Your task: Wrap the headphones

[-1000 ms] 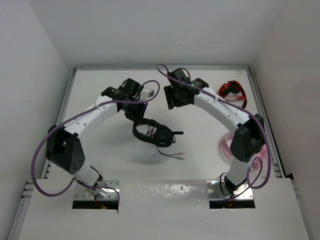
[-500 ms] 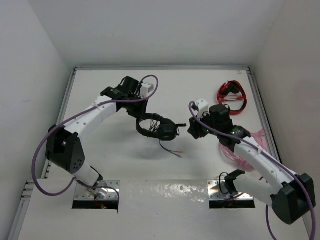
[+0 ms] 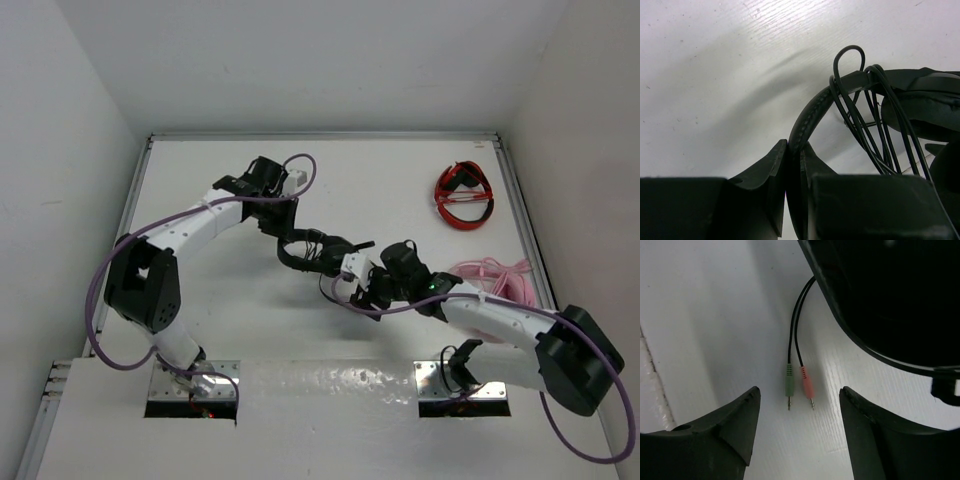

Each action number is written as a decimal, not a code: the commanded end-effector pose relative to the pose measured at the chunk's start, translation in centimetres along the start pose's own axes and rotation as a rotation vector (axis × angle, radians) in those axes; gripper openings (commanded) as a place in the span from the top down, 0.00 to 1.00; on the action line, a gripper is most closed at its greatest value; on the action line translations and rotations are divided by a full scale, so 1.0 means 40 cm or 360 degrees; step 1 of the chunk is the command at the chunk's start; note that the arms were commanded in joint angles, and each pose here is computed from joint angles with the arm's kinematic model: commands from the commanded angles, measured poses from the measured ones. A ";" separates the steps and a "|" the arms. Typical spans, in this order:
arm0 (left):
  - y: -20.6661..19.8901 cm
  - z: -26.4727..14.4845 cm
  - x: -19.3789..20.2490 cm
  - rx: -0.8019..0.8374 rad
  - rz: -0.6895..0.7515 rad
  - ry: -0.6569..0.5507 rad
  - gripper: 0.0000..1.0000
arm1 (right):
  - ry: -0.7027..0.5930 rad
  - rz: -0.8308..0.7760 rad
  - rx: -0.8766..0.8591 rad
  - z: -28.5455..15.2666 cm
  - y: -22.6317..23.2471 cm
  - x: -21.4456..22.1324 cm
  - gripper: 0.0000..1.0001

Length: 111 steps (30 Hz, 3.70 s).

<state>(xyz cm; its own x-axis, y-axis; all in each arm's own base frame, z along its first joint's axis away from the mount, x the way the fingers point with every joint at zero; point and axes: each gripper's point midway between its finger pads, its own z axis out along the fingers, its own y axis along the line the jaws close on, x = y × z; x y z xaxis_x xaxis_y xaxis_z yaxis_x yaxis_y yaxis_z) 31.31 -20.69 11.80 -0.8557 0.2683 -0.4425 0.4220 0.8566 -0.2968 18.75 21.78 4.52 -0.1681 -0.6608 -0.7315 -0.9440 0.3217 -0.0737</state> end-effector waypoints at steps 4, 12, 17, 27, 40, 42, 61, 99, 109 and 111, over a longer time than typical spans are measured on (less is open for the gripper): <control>0.001 -0.005 -0.057 0.0022 -0.0055 -0.0133 1.00 | -0.0042 -0.0072 -0.0027 0.067 -0.007 -0.009 0.36; 0.009 0.000 -0.056 -0.0002 -0.0054 -0.0135 1.00 | 0.0172 -0.0061 -0.0048 0.095 0.007 0.059 0.50; 0.013 0.002 -0.055 0.0000 -0.0070 -0.0136 1.00 | 0.0315 -0.0060 0.0167 0.108 -0.028 0.075 0.61; 0.033 -0.006 -0.041 -0.0029 -0.0062 -0.0134 1.00 | 0.0510 0.0008 0.0263 0.094 -0.058 0.094 1.00; 0.053 0.023 -0.060 -0.0043 -0.0014 -0.0159 1.00 | -0.0205 0.0010 0.0202 0.009 -0.054 -0.172 0.30; 0.062 0.035 -0.059 -0.0052 -0.0028 -0.0140 1.00 | -0.0220 0.0023 0.0137 -0.011 -0.074 -0.181 0.30; 0.111 0.092 -0.060 0.0046 -0.0255 -0.0066 1.00 | 0.0353 -0.0138 -0.0250 0.091 -0.096 -0.006 0.45; 0.130 0.110 -0.078 0.0072 -0.0210 -0.0094 1.00 | -0.0142 0.0243 -0.0191 0.033 -0.148 -0.143 0.26; 0.131 0.142 -0.073 0.0144 -0.0278 -0.0043 1.00 | 0.0110 0.0049 -0.0395 0.080 -0.148 -0.041 0.19; 0.135 0.144 -0.077 0.0148 -0.0291 -0.0044 1.00 | 0.0141 0.0085 -0.0407 0.094 -0.148 -0.022 0.18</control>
<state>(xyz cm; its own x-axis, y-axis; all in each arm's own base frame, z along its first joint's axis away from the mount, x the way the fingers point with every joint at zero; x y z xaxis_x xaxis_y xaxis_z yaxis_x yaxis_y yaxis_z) 35.52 -18.24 4.01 -0.9374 0.1397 -0.3190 0.2630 0.8844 -0.3856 25.06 22.38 2.50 -0.2859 -0.7121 -0.6412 -0.9570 0.2468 0.1526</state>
